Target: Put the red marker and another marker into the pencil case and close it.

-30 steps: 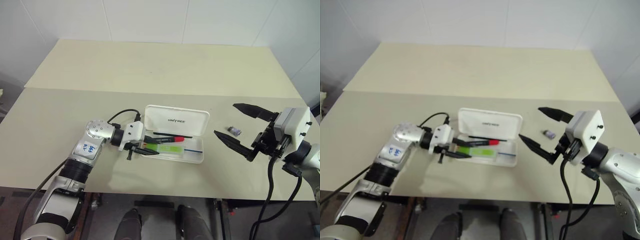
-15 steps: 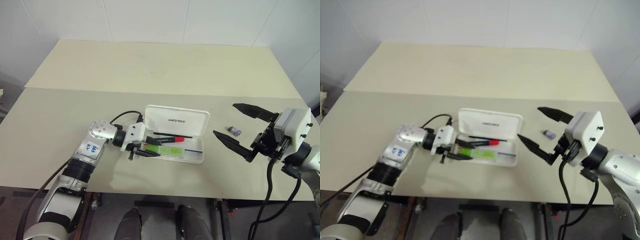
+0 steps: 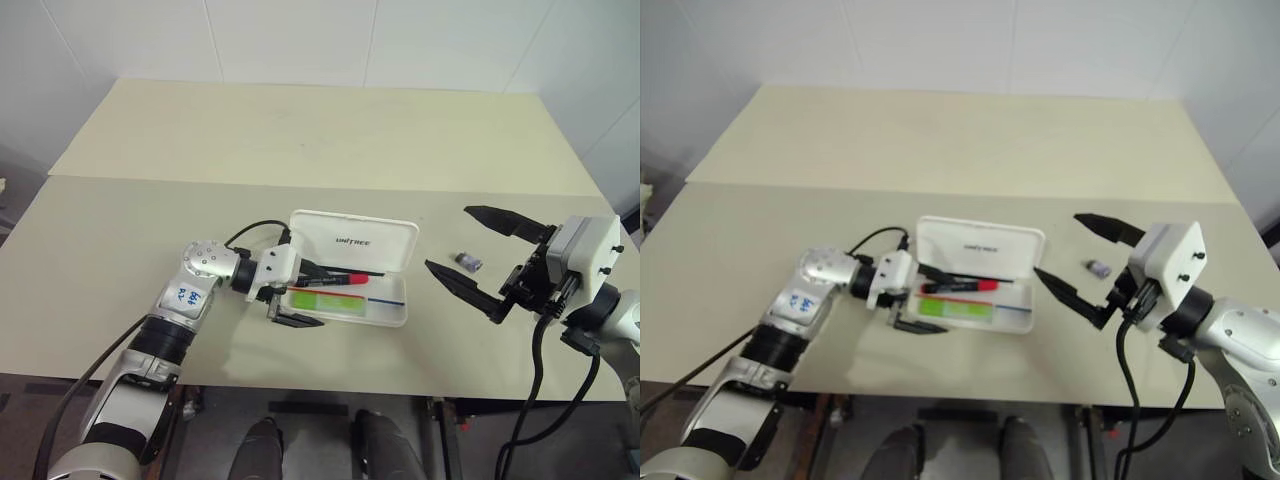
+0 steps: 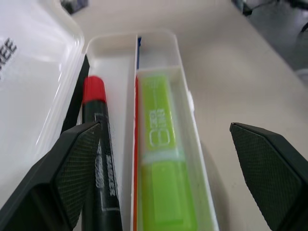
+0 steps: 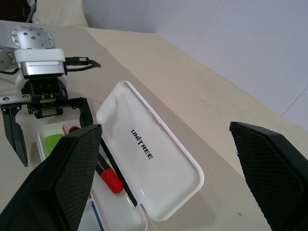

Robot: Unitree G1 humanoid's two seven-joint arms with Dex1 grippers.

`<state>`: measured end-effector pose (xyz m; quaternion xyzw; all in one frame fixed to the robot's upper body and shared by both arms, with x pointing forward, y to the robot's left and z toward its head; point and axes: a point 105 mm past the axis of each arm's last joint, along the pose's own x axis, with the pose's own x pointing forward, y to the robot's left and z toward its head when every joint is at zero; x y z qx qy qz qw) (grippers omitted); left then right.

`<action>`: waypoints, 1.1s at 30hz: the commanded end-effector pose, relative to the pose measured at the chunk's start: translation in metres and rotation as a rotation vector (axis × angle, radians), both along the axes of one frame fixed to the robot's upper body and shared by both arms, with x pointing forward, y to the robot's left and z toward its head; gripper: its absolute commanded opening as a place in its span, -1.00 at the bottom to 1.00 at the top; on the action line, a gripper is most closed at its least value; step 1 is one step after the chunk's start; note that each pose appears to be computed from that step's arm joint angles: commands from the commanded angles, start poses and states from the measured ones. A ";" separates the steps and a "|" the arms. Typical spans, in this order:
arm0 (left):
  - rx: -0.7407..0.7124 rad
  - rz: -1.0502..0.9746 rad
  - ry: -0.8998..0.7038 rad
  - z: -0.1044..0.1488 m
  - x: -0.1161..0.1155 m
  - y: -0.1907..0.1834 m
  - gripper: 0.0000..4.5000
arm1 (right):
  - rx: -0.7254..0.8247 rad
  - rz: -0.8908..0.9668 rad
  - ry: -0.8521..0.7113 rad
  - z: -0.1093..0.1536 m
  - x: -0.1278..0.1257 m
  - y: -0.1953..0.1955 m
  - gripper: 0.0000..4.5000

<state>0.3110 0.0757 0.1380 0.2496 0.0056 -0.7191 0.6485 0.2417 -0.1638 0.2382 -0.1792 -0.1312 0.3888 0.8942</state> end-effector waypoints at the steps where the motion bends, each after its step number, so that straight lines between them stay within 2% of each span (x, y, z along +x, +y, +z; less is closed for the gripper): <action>1: -0.058 -0.042 -0.014 0.015 -0.007 -0.002 0.99 | 0.031 0.006 -0.017 0.005 -0.001 0.000 1.00; 5: -0.255 -0.004 0.070 0.055 -0.007 0.011 0.99 | 0.059 -0.057 0.120 -0.028 0.019 -0.030 1.00; 14: -0.319 0.027 0.055 0.098 -0.013 0.021 0.99 | -0.022 -0.127 0.258 -0.060 0.068 -0.084 1.00; 24: -0.263 0.201 -0.081 0.115 0.002 0.040 0.99 | -0.059 -0.138 0.385 -0.089 0.110 -0.114 1.00; 29: -0.256 0.225 -0.100 0.120 0.001 0.045 0.99 | -0.059 -0.145 0.412 -0.097 0.121 -0.119 1.00; 33: -0.244 0.238 -0.130 0.127 -0.002 0.051 0.99 | -0.077 -0.173 0.481 -0.117 0.125 -0.124 1.00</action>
